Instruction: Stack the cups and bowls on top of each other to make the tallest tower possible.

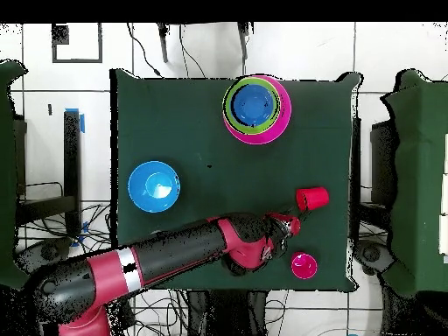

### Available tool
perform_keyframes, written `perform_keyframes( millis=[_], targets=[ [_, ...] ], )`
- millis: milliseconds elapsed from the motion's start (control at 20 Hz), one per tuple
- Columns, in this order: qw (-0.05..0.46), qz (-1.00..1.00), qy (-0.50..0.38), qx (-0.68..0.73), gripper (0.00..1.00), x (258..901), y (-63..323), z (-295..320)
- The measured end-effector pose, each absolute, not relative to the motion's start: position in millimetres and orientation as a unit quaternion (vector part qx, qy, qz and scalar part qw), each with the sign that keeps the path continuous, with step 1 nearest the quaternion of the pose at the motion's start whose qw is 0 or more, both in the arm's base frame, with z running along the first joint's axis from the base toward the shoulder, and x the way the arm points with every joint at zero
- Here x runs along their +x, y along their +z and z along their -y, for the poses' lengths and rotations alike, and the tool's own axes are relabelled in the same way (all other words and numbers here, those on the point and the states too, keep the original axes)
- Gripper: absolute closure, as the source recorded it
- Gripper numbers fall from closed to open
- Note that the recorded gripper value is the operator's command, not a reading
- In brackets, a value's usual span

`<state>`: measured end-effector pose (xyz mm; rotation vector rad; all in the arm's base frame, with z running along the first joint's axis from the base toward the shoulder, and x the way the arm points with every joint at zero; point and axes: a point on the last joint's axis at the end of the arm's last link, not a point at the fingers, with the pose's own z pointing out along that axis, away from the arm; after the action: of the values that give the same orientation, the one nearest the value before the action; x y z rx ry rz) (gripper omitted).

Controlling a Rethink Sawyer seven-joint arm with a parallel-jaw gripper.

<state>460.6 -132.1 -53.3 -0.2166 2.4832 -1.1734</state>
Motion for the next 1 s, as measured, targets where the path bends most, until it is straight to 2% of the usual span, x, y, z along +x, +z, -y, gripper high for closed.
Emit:
perform_keyframes(
  millis=[350,850,900,1000],
  targets=[
    [0.203,-0.867,-0.448,-0.085,0.00,466.6,-47.8,143.5],
    [0.278,-0.856,-0.424,-0.099,0.00,498.2,-57.6,157.4],
    [0.294,-0.858,-0.407,-0.105,1.00,504.1,-62.7,163.7],
    [0.300,-0.859,-0.400,-0.107,1.00,505.3,-64.6,165.8]
  ],
)
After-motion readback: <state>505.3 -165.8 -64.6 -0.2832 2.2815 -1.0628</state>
